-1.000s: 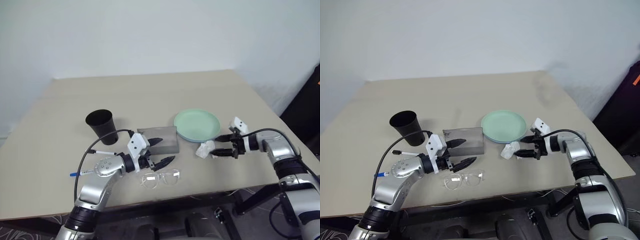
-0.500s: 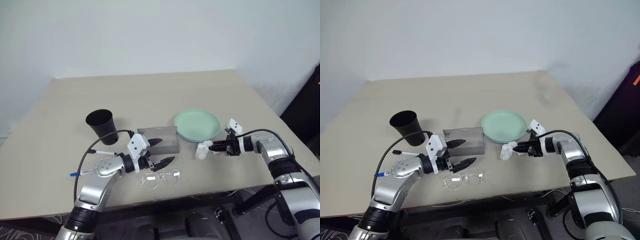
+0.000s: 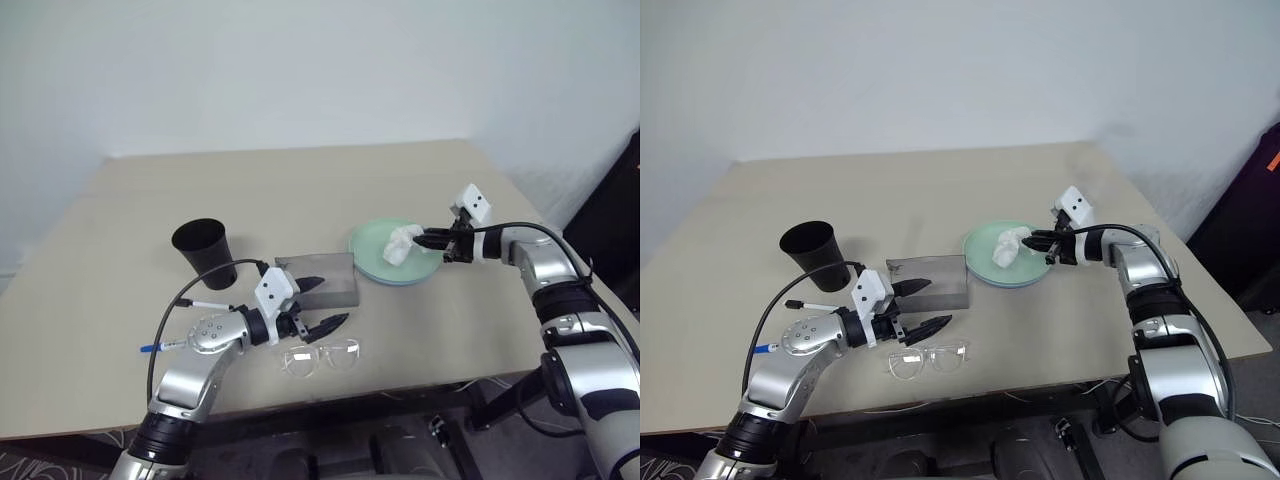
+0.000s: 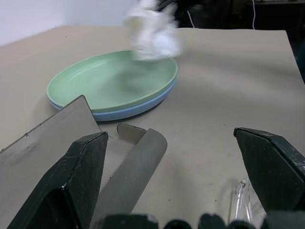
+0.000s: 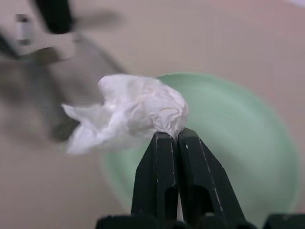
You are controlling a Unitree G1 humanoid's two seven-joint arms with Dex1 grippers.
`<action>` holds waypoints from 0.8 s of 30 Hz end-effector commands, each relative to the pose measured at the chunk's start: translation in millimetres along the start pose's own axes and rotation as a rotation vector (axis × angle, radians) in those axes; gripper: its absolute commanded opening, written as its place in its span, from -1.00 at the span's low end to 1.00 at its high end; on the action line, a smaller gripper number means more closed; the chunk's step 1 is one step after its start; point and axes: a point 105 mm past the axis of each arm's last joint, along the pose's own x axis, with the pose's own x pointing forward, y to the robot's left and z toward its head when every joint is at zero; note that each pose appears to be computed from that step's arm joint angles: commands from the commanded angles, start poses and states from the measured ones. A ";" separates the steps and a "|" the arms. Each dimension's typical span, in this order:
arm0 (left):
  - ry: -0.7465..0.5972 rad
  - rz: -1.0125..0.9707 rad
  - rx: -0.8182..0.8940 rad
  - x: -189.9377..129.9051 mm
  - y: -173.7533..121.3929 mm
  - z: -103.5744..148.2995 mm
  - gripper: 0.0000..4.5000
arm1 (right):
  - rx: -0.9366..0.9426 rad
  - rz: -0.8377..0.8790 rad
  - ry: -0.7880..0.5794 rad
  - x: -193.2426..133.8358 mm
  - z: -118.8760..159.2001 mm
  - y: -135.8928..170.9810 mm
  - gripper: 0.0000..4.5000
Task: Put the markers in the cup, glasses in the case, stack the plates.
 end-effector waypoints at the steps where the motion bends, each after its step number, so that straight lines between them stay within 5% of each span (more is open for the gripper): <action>1: -0.032 -0.002 0.043 2.8 0.2 12.3 1.00 | -0.039 -0.067 -0.028 -1.7 11.2 -12.9 -0.42; 8: -0.020 0.006 0.045 -1.3 0.9 11.0 1.00 | -0.075 -0.078 -0.003 -4.0 3.1 -16.2 0.67; 19: 0.236 -0.341 0.127 -24.7 -7.3 0.6 1.00 | -0.041 0.239 -0.147 -16.7 23.1 27.1 0.67; 24: 0.343 -0.478 0.188 -27.7 -4.7 0.8 1.00 | -0.035 0.251 -0.165 -15.4 26.0 37.1 0.67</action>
